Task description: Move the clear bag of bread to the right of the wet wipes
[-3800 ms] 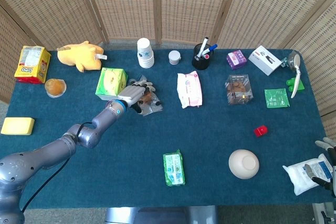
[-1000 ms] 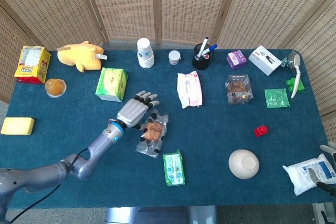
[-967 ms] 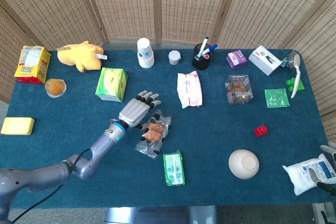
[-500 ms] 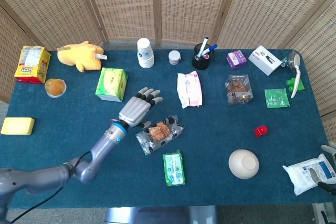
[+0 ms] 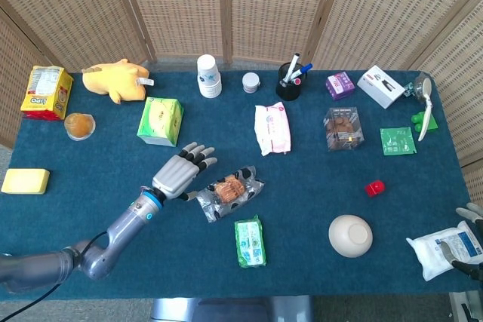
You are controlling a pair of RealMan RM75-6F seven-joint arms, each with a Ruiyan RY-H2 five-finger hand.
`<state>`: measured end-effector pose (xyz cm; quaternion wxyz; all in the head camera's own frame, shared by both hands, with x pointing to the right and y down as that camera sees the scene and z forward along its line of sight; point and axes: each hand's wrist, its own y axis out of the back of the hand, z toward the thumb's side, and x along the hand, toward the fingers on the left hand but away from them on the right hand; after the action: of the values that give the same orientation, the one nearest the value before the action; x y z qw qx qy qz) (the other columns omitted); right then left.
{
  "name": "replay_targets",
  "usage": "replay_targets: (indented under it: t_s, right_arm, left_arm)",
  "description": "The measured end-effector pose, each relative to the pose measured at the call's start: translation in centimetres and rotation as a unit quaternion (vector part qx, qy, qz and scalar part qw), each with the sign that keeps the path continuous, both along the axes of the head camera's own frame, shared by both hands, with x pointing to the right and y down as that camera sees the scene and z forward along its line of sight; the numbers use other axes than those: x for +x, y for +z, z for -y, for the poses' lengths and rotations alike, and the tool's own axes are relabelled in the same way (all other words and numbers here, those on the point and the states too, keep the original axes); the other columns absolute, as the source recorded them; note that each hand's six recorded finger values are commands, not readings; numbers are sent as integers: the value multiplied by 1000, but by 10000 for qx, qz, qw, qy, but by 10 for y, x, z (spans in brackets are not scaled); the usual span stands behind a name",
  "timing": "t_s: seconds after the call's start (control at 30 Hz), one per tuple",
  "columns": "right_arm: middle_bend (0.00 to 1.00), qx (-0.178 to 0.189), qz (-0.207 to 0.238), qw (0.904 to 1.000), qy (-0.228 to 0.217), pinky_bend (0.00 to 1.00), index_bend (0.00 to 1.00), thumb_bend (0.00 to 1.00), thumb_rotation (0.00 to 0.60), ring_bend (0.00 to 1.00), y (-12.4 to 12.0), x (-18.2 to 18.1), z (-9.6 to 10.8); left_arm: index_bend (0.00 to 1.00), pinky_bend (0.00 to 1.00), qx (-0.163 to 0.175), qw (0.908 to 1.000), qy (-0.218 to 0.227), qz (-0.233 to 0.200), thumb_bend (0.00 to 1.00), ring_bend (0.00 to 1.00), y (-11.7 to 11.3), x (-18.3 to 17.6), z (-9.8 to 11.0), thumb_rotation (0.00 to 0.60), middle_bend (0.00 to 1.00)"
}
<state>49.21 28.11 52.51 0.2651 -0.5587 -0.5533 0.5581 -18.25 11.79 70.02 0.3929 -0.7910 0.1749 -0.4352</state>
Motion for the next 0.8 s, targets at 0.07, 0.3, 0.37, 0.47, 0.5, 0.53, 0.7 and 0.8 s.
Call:
replay_targets:
  t_s: [0.07,0.3,0.37,0.47,0.5,0.53,0.7,0.8]
  right_arm:
    - [204,-4,-11,10000,37,52,255,308,600,70,-1,2,-2]
    - [204,14,-33,9999,95,53,255,308,600,70,-3,7,-7]
    - [204,9,-33,9999,98,52,255,307,600,70,-4,7,-7]
    - [204,13,-30,9999,102,52,255,307,600,70,-4,8,-8]
    - [204,15,-30,9999,105,52,255,307,600,70,-4,8,-8]
    - [204,16,-32,9999,107,52,255,307,600,70,-4,8,-9]
    - [203,22,-48,9999,136,52,255,308,600,70,-5,10,-10]
    - [204,26,-54,9999,154,52,255,307,600,70,-6,10,-12]
  left_arm:
    - [128,0,0,10000,19,2,302,0,4,7,-1,600,4]
    - [110,0,98,9999,35,-125,302,0,10,45,1,600,0]
    - [108,0,150,9997,27,-167,301,0,9,57,4,600,0]
    - [108,0,237,9995,49,-183,298,0,8,72,9,600,0]
    - [108,0,265,9995,57,-180,298,0,8,77,10,600,0]
    - [108,0,304,9994,71,-175,298,0,8,82,12,600,0]
    - [106,0,403,9990,114,-166,298,0,9,104,18,600,0]
    - [106,0,414,9989,104,-207,296,0,9,117,20,600,0]
